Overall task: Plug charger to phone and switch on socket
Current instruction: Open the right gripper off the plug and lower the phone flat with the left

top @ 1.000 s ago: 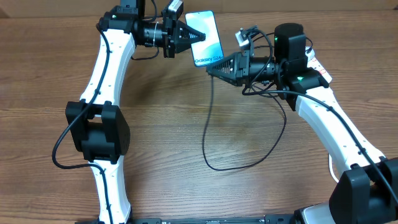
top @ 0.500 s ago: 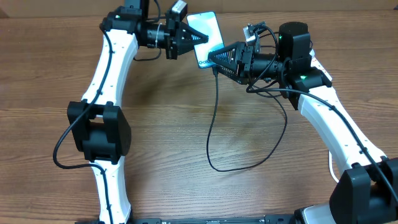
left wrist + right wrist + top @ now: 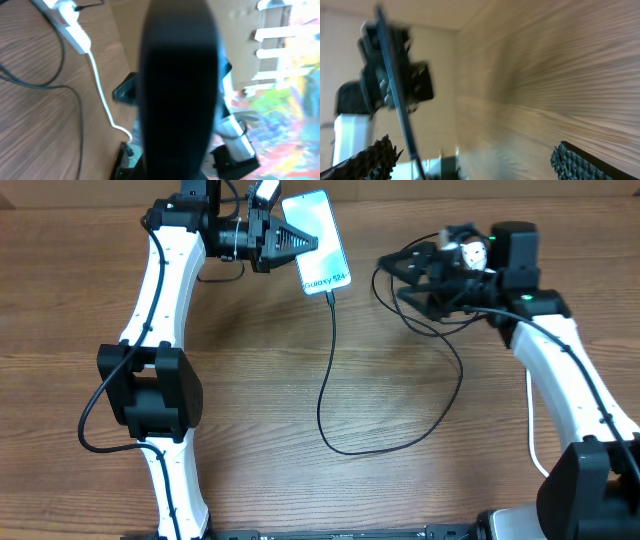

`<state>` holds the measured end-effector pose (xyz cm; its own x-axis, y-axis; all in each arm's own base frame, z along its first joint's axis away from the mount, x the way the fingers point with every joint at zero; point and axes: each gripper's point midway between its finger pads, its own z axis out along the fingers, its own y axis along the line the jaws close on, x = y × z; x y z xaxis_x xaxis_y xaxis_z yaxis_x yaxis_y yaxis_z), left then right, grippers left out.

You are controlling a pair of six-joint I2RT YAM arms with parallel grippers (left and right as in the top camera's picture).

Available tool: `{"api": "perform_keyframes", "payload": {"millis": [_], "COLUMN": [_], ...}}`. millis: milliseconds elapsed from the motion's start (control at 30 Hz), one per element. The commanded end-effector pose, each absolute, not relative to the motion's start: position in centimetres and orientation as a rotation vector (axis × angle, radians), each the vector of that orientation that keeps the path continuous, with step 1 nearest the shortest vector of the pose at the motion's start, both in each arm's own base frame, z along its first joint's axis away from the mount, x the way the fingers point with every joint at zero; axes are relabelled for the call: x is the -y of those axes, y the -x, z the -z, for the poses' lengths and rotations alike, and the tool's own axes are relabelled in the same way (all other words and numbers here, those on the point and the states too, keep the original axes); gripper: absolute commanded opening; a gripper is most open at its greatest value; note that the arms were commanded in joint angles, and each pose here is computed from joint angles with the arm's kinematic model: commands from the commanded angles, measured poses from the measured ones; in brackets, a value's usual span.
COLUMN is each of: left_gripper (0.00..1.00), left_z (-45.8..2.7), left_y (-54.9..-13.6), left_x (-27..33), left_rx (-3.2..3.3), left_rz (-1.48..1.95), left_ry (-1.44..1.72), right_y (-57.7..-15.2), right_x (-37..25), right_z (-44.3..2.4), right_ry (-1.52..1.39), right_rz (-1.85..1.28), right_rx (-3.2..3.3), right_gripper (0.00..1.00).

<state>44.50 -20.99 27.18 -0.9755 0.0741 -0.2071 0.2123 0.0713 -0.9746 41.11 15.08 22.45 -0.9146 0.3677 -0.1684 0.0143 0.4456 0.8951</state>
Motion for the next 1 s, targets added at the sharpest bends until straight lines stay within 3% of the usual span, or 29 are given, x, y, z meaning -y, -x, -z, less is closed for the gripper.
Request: {"api": "perform_keyframes", "payload": {"millis": [0, 267, 367, 600, 967], "left_gripper": [0.04, 0.04, 0.04, 0.04, 0.04], "left_z": [-25.9, -19.8, -19.5, -19.5, -13.8], "left_y": [-43.0, -38.7, -37.7, -38.0, -44.3], "left_x": [21.0, 21.4, 22.9, 23.4, 23.9], "left_rx": [-2.202, -2.524, -2.436, -2.398, -2.741], "left_rz": [1.769, 1.382, 1.342, 1.326, 1.282], "left_ry": [-0.587, -0.909, -1.103, -1.133, -0.484], "right_y": [-41.6, -42.0, -41.8, -41.5, -40.9], "right_x": [-12.0, -10.0, -10.0, -10.0, -8.9], "right_z": [-21.4, -19.4, -19.3, -19.0, -17.6], "right_ry": [-0.264, -0.343, -0.350, -0.346, -0.428], "right_rz": [-1.272, -1.100, -1.102, -1.097, -1.002], "right_rx": [-2.369, -2.419, -2.429, -2.446, -2.507], "right_gripper": [1.00, 1.00, 1.00, 1.00, 1.00]}}
